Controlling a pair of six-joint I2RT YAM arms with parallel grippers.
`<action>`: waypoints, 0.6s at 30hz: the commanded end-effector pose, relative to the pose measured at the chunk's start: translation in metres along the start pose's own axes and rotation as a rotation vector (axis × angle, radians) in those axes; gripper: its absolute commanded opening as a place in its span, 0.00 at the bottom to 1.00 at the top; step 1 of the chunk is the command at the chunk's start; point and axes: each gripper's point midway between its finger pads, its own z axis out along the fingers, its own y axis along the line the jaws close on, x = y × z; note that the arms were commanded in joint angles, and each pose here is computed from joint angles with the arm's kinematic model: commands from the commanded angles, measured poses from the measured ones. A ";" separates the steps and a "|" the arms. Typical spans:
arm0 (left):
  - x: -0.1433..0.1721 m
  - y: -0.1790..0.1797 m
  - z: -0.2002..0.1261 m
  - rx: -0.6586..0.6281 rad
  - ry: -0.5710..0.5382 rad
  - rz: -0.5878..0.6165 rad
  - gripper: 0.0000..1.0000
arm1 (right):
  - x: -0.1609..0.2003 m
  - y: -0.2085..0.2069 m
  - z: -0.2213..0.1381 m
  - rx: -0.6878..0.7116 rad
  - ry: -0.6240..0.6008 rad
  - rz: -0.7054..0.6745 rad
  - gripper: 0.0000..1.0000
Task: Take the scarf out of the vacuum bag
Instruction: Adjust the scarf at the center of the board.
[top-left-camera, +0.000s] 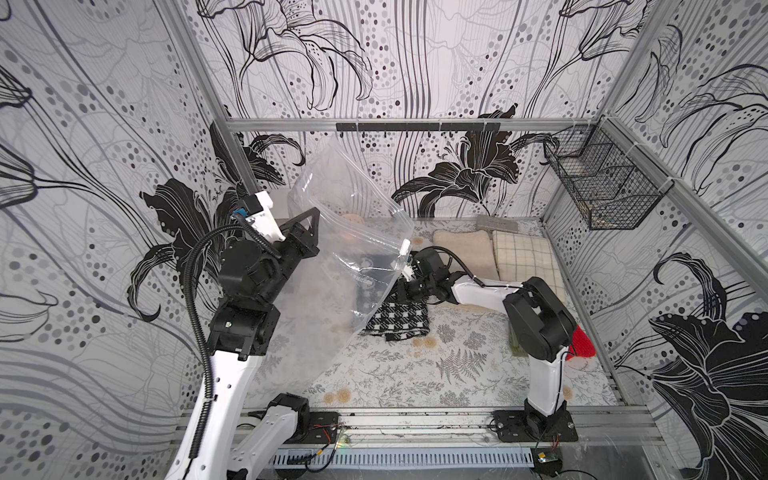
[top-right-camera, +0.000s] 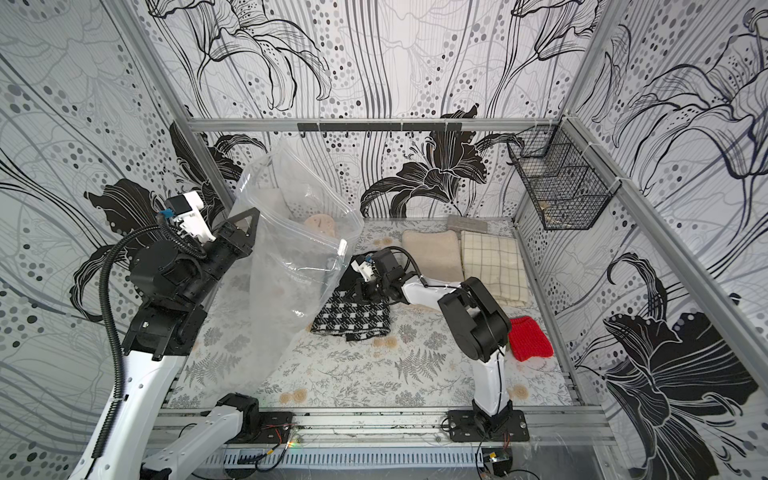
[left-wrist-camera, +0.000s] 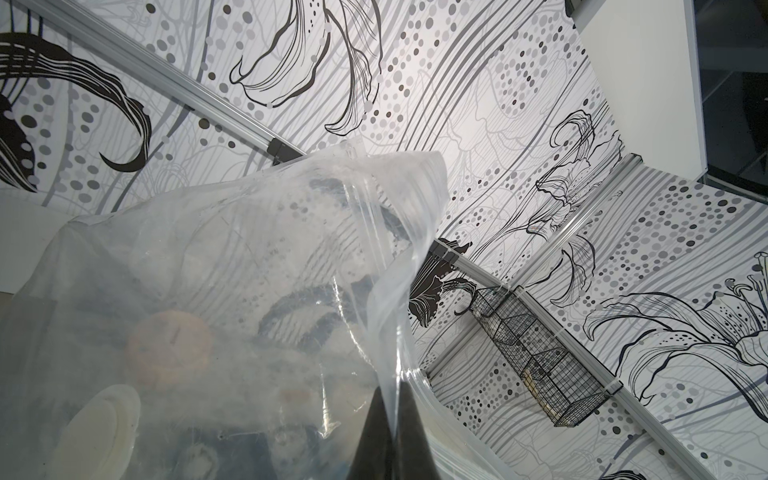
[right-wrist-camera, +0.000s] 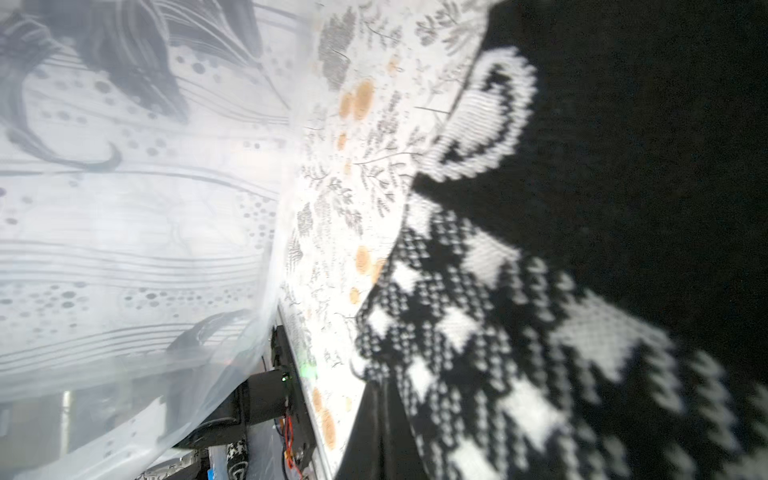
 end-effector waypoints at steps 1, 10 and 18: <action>-0.008 -0.006 0.001 0.034 -0.033 0.003 0.00 | 0.015 0.010 -0.015 -0.014 0.014 -0.003 0.00; -0.003 -0.004 0.006 0.034 -0.012 0.004 0.00 | 0.061 -0.059 0.007 0.078 0.075 0.124 0.00; 0.005 -0.008 0.008 0.073 0.016 0.034 0.00 | 0.038 -0.037 -0.003 0.052 0.066 0.070 0.00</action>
